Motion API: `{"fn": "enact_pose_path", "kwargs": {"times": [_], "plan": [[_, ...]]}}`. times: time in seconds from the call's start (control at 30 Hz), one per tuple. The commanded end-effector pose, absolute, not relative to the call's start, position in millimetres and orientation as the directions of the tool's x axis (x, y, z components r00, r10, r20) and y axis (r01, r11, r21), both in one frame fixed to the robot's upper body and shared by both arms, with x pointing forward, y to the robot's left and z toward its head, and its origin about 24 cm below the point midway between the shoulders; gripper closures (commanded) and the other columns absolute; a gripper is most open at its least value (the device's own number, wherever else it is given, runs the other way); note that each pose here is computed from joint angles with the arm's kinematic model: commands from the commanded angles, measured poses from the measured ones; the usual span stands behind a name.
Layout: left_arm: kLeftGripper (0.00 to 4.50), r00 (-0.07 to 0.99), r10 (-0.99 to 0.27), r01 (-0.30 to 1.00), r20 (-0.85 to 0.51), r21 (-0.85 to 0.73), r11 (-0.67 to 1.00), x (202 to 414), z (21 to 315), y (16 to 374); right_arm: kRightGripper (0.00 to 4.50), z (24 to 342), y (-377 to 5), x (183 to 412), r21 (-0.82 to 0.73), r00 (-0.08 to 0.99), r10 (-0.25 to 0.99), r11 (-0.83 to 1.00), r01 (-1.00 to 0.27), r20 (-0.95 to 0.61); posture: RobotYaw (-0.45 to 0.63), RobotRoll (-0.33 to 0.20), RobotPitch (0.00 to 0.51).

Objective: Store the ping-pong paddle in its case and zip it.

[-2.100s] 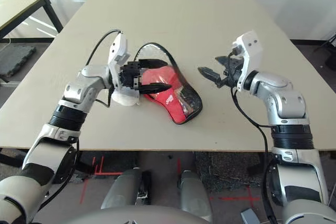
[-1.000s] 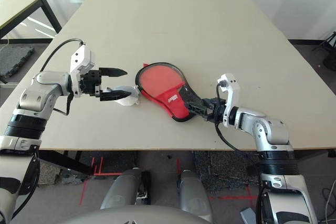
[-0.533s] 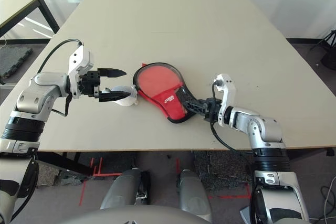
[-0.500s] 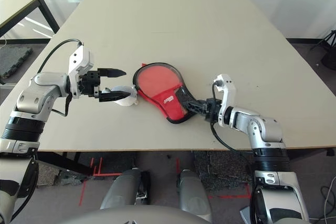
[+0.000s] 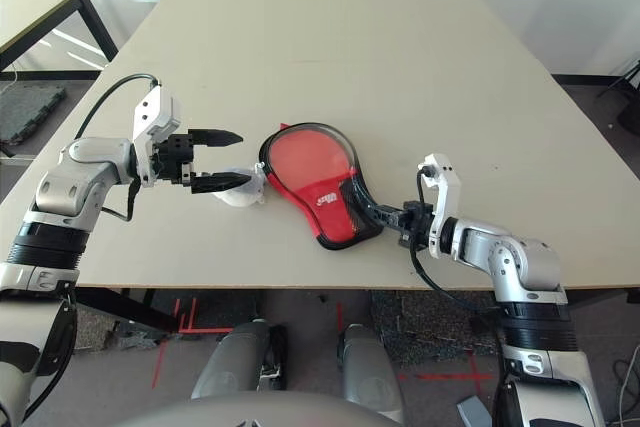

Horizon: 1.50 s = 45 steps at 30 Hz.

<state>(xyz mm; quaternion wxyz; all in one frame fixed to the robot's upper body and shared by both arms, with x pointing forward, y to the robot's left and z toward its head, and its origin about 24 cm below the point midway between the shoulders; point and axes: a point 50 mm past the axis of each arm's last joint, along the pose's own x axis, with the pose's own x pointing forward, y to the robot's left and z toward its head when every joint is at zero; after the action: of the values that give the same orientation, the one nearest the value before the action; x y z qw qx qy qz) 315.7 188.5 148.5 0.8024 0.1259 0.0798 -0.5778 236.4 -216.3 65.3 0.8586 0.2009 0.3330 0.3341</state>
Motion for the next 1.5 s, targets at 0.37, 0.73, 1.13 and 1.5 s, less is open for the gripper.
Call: {"fn": "enact_pose_path", "kwargs": {"times": [0.37, 0.73, 1.13, 1.5], "plan": [[0.00, 0.313, -0.905, 0.949, -0.286, 0.132, 0.287, 318.4, 153.3, 191.3, 4.47, 68.4, -241.1, 192.6, 0.576, 0.500, 0.697, 0.713, -0.400, -0.515, 0.04, 0.000, 0.065], [0.00, 0.332, -0.897, 0.943, -0.292, 0.136, 0.304, 316.8, 156.3, 196.1, 1.47, 121.1, -262.5, 212.6, 0.395, 0.564, 0.702, 0.711, -0.581, -0.435, 0.07, 0.000, 0.055], [0.00, 0.350, -0.885, 0.934, -0.308, 0.040, 0.356, 308.5, 159.0, 208.5, 0.01, 142.5, -214.4, 285.6, 0.130, 0.493, 0.751, 0.596, -0.792, -0.440, 0.12, 0.000, 0.054], [0.00, 0.422, -0.849, 0.900, -0.318, 0.037, 0.434, 295.8, 157.6, 217.9, 0.01, 113.8, -181.0, 319.5, 0.084, 0.416, 0.767, 0.516, -0.853, -0.489, 0.19, 0.000, 0.052]]}}
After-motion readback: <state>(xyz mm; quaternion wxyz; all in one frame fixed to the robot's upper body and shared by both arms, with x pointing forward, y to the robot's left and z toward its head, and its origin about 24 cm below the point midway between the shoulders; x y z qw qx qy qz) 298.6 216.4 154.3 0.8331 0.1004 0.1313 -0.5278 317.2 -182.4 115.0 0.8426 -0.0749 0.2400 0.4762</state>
